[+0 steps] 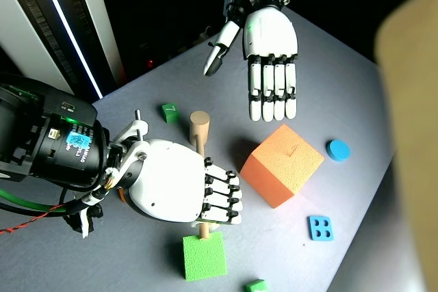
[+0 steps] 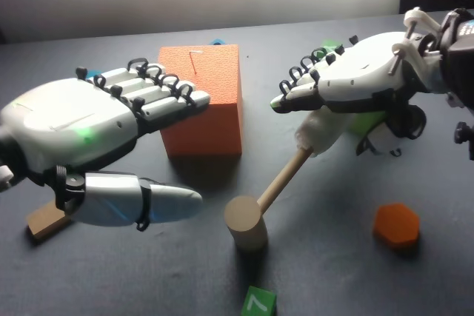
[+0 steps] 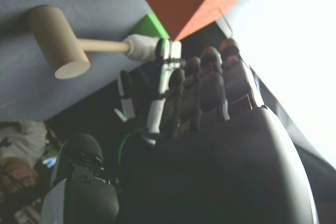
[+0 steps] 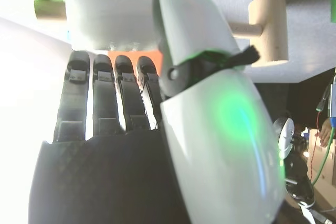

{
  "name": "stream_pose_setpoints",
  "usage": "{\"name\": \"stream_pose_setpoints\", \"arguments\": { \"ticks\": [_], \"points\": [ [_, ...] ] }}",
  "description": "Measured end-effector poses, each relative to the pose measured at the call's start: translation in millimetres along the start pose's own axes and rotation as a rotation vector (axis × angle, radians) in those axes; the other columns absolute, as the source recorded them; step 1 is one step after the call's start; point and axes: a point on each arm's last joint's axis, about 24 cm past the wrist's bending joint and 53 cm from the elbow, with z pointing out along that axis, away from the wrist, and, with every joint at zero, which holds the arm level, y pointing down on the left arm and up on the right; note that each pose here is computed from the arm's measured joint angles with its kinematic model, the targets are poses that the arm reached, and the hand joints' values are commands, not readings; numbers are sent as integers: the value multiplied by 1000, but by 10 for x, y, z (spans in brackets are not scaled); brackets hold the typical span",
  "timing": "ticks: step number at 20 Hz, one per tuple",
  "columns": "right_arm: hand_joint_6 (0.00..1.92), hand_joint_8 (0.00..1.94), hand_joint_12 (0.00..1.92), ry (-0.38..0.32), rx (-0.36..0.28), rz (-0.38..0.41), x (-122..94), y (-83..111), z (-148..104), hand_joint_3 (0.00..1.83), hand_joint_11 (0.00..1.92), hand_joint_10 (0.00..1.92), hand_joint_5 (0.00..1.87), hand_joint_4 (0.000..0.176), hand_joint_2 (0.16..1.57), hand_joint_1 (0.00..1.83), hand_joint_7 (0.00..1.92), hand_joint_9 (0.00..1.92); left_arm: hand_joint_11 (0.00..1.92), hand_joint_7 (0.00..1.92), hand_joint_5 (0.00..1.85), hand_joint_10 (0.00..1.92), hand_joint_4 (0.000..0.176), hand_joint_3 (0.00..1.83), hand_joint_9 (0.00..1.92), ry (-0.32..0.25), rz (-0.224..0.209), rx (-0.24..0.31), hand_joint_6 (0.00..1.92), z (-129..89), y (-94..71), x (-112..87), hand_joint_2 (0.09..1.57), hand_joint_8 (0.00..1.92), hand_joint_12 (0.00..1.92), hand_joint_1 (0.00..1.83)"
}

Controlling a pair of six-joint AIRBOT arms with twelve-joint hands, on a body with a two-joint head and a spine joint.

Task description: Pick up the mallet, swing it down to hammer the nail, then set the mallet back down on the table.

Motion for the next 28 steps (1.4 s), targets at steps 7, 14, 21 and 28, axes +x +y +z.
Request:
{"name": "stream_pose_setpoints", "arguments": {
  "ticks": [7,14,21,28],
  "points": [
    [0,1,266,2,-5,-13,17,32,195,6,0,6,97,0,1036,1250,59,24,43,85,81,3,0,0,81,-9,16,-25,2,37,182,-37,1095,3,23,0],
    [9,6,459,12,11,-15,81,-40,398,5,0,14,188,0,1082,1161,142,114,29,90,85,2,0,0,77,-2,34,-39,5,101,283,-28,1095,4,18,0],
    [16,8,463,8,15,-20,108,-57,541,0,0,11,239,0,1028,1150,160,121,35,90,80,0,0,0,82,-8,28,-39,1,212,329,-30,1101,1,22,0],
    [11,3,483,9,29,-17,176,-147,622,3,0,7,286,0,1036,1163,186,139,23,71,65,0,0,2,64,-18,20,-34,0,280,340,-46,1106,1,18,0]
  ]
}}
